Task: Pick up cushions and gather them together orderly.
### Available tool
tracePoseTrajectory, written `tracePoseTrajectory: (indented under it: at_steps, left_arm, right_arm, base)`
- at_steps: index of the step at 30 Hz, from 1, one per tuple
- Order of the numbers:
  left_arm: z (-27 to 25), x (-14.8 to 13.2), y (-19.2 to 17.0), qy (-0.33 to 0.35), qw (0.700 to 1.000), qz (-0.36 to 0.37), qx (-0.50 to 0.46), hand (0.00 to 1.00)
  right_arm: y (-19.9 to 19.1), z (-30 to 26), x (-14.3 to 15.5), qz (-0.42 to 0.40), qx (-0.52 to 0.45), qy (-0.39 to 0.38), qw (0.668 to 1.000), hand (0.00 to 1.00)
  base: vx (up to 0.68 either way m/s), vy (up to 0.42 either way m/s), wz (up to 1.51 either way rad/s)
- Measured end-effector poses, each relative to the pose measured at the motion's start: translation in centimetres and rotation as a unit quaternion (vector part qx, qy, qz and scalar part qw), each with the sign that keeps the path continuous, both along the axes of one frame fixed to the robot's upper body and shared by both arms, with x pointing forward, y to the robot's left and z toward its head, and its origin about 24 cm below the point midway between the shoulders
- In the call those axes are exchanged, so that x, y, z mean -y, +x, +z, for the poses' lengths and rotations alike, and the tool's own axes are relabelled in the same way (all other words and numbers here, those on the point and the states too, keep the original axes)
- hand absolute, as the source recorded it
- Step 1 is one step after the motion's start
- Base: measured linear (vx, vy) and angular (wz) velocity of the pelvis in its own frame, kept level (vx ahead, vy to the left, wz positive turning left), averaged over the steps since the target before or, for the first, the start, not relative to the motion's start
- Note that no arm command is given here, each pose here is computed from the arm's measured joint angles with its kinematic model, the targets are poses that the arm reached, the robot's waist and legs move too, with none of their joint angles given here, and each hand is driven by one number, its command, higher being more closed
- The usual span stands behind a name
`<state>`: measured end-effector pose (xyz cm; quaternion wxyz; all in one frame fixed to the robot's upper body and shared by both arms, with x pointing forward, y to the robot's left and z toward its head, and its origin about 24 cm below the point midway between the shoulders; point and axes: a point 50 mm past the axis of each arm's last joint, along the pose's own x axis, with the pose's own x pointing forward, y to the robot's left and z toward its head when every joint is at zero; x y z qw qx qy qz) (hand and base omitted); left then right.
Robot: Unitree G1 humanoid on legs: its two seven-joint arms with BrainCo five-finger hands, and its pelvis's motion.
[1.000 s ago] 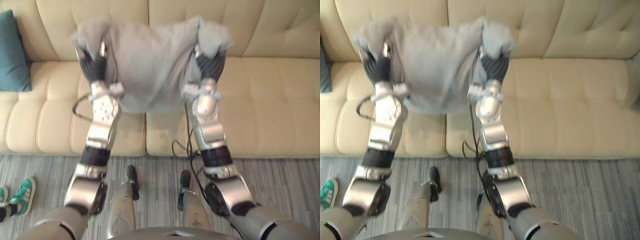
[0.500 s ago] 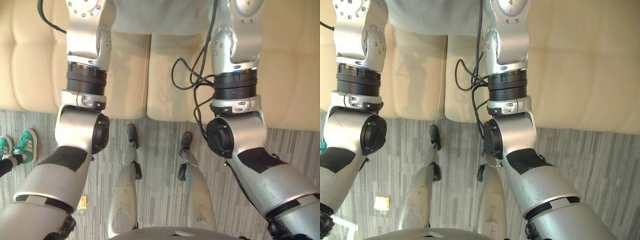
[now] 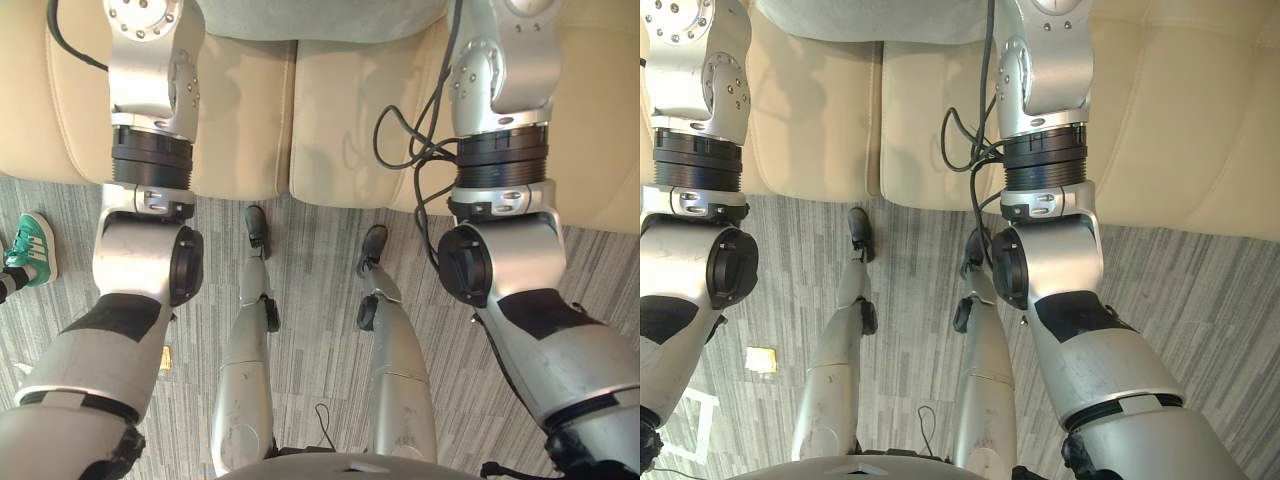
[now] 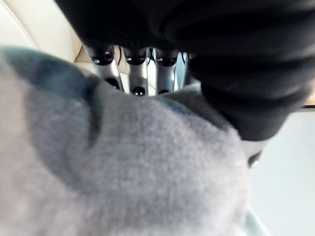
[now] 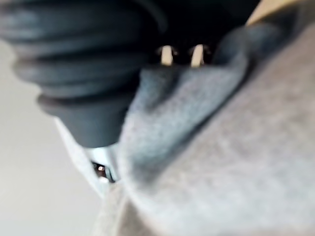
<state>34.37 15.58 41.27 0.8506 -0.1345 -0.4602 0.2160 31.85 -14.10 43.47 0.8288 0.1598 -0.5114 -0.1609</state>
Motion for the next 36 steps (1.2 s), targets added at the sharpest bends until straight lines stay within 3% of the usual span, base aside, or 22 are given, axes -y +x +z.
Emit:
tracePoseTrajectory:
  at_steps: [10,19,22,27,31,33,36]
  left_arm:
    - [-1.4,-0.8,1.3,0.053,0.997,0.025,-0.047,0.0]
    - [-2.1,-0.2,2.0,0.075,0.995,-0.021,-0.067,0.0]
    - [-2.2,-1.0,2.2,0.08,0.994,-0.018,-0.075,0.0]
    - [-2.2,-5.1,1.6,0.101,0.991,0.029,-0.082,0.0]
    - [-8.0,-10.8,1.0,0.073,0.984,0.085,-0.138,0.0]
    - [-13.1,-13.2,0.1,0.065,0.973,0.11,-0.192,0.0]
    - [-21.5,-14.0,-1.6,0.052,0.952,0.107,-0.283,0.0]
  right_arm:
    - [2.5,-1.3,1.5,0.01,-0.068,-0.022,0.997,0.0]
    - [2.1,-0.4,5.0,-0.003,-0.083,-0.023,0.996,0.0]
    - [1.6,0.0,6.3,-0.018,-0.077,-0.029,0.996,0.0]
    - [0.5,0.1,9.4,-0.067,-0.071,-0.043,0.994,0.0]
    - [-0.7,-5.8,12.3,-0.104,-0.089,-0.045,0.99,0.0]
    - [-1.2,-11.8,14.6,-0.143,-0.157,-0.049,0.976,0.0]
    - [-1.7,-21.1,14.7,-0.142,-0.272,-0.054,0.95,0.0]
  base:
    - [-0.06,-0.105,-0.01]
    - [-0.06,-0.132,-0.02]
    - [-0.05,-0.138,-0.02]
    - [-0.05,-0.152,-0.05]
    - [-0.02,-0.117,-0.15]
    - [0.03,-0.097,-0.02]
    - [0.08,-0.103,-0.04]
